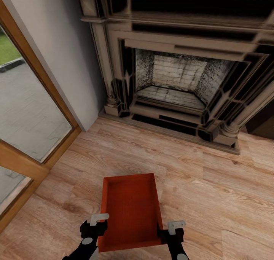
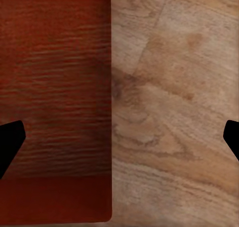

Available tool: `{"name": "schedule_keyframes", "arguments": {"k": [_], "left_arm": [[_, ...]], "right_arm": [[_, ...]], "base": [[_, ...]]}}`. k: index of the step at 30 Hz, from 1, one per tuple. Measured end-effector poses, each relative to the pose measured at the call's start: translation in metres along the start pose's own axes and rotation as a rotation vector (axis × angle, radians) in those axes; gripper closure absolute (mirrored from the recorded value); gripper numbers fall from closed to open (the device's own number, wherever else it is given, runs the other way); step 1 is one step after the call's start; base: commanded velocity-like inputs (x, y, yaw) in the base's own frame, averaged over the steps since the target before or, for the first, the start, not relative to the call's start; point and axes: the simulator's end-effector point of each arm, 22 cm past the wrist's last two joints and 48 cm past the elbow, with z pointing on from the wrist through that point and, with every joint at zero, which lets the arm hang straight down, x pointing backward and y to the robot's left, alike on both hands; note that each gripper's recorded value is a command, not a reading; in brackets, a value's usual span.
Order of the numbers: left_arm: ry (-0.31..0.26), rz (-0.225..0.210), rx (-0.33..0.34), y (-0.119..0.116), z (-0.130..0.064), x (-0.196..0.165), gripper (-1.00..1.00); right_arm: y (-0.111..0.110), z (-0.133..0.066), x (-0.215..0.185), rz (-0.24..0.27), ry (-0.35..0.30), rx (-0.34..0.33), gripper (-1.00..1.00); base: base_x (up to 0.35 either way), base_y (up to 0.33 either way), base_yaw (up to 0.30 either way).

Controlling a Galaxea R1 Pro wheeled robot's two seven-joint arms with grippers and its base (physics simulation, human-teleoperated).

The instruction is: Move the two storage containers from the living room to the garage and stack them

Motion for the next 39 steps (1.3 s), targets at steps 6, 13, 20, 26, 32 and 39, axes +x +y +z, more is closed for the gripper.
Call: {"name": "schedule_keyframes", "arguments": {"k": [6, 13, 20, 26, 32, 39], "left_arm": [[0.001, 0.000, 0.001, -0.0001, 0.0000, 0.0006, -1.00], [0.003, 0.000, 0.001, -0.0002, 0.0000, 0.0010, -1.00], [0.003, 0.000, 0.003, -0.0006, 0.0000, 0.0011, -1.00], [0.003, 0.000, 0.007, -0.0015, 0.0000, 0.0011, -1.00], [0.003, 0.000, 0.008, -0.0017, 0.0000, 0.0011, -1.00], [0.003, 0.000, 0.008, -0.0018, 0.0000, 0.0011, -1.00]], "right_arm": [[-0.0011, 0.0011, -0.0053, 0.005, -0.011, 0.009, -1.00], [-0.0007, 0.0012, -0.0059, 0.003, -0.013, 0.008, -1.00], [-0.0007, 0.0011, -0.0059, 0.006, -0.012, 0.009, -1.00], [0.0012, 0.0010, -0.0063, 0.006, -0.013, 0.006, -1.00], [0.0013, 0.0009, -0.0057, 0.006, -0.011, 0.006, -1.00], [0.0010, 0.0010, -0.0063, 0.003, -0.013, 0.005, -1.00]], "base": [[0.000, 0.000, 0.008], [0.000, 0.000, 0.019], [0.000, 0.000, 0.002], [0.000, 0.000, 0.013], [0.000, 0.000, 0.213], [0.000, 0.000, 0.123]]}}
